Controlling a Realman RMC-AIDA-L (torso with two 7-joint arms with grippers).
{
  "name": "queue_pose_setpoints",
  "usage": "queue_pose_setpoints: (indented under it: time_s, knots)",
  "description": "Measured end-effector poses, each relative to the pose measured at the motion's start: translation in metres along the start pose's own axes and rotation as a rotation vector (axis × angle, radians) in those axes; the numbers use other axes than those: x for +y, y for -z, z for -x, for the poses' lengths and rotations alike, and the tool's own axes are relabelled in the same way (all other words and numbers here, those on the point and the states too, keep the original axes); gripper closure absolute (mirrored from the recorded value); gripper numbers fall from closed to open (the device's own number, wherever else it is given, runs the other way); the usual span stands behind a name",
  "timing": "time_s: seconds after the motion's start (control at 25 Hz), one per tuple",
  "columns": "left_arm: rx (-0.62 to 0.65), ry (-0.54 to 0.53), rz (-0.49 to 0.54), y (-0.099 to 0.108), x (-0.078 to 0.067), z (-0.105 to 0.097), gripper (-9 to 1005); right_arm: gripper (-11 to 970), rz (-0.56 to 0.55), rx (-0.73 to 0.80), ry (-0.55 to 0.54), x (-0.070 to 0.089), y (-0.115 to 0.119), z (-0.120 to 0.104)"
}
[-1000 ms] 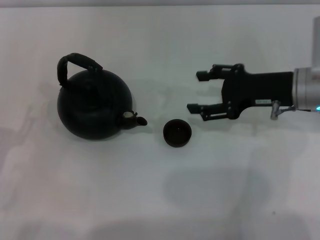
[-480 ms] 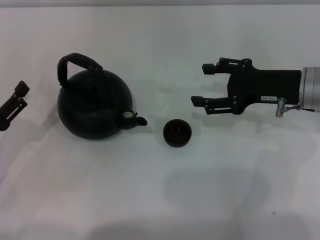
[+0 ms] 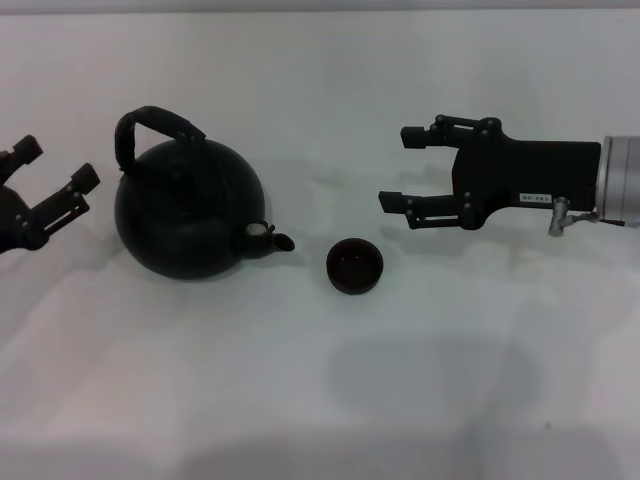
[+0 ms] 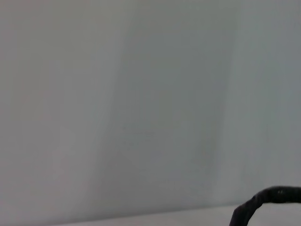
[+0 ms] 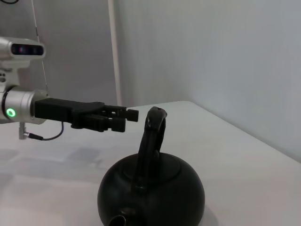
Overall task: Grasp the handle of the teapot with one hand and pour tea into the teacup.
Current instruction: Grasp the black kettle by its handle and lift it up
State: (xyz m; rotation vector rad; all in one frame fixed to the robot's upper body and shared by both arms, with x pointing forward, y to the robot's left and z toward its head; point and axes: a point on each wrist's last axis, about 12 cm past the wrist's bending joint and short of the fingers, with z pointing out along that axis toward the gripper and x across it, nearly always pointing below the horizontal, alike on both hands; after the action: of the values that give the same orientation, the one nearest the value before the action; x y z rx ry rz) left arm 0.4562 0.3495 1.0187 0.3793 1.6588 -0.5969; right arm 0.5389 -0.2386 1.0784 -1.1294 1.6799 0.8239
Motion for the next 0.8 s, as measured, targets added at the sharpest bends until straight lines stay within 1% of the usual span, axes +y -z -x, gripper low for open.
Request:
queue_pose_setpoints:
  time_s: [0.08, 0.12, 0.28, 0.6, 0.8]
  knots:
    - [0.014, -0.001, -0.005, -0.002, 0.003, 0.001, 120, 91, -0.001, 0.000, 0.001, 0.000, 0.000, -0.001]
    - [0.031, -0.008, -0.007, -0.006, 0.006, 0.003, 120, 92, -0.001, -0.001, 0.001, 0.000, 0.000, -0.001]
    - [0.052, -0.026, -0.024, -0.017, 0.012, 0.009, 120, 92, -0.001, -0.008, -0.006, 0.001, -0.001, -0.001]
    - [0.097, -0.066, -0.126, -0.041, 0.013, 0.020, 120, 93, 0.002, -0.009, -0.011, 0.001, -0.002, -0.002]
    - [0.115, -0.077, -0.145, -0.050, 0.013, 0.023, 119, 94, 0.001, -0.019, -0.006, 0.001, -0.002, -0.001]
